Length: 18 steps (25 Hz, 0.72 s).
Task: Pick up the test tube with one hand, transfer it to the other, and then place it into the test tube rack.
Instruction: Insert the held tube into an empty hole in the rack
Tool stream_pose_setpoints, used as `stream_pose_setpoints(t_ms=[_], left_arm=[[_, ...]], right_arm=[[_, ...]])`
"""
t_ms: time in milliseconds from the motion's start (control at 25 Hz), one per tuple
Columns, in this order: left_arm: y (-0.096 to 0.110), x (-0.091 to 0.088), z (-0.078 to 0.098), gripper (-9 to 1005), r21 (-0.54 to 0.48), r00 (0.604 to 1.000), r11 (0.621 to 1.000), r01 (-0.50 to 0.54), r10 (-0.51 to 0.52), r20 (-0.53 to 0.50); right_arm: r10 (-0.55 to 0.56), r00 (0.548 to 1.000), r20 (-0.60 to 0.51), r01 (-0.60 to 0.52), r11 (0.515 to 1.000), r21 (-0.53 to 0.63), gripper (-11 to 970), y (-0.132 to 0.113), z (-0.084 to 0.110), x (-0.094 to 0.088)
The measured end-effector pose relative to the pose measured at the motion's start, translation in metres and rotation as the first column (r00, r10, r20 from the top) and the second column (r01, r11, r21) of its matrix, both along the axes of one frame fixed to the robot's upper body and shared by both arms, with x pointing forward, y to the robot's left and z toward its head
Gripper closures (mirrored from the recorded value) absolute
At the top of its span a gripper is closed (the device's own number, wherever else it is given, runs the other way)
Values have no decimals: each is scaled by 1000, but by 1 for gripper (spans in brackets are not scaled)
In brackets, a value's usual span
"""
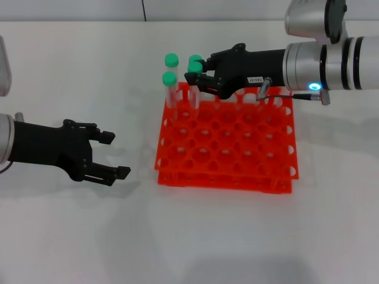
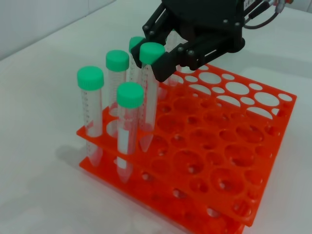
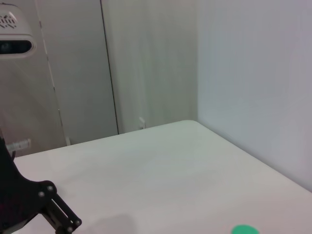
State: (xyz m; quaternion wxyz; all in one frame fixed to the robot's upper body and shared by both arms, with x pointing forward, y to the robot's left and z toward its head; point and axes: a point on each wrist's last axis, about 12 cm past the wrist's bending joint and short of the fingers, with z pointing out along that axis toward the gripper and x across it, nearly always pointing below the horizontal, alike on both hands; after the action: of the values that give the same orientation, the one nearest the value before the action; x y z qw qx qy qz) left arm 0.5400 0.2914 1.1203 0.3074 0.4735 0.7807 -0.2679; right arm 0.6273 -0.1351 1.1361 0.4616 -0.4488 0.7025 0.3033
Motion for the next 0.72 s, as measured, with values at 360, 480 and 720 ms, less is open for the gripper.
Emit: stream_pose_setpoints(t_ms=[360,480,720], left_arm=[[-1,1,1,121,0,1000,1000,1,-1,3],[-1,1,1,121,0,1000,1000,1,-1,4],[-1,1,1,120,0,1000,1000,2,-2,4]], right_arm=[[-12,1000,-10,12,1000,-4,661,-1,-3,1],[-12,1000,-9,12,1000,-3,661,-1,-3,1],[-10,1000,-8,9,1000,-3,660,-1,-2,1]])
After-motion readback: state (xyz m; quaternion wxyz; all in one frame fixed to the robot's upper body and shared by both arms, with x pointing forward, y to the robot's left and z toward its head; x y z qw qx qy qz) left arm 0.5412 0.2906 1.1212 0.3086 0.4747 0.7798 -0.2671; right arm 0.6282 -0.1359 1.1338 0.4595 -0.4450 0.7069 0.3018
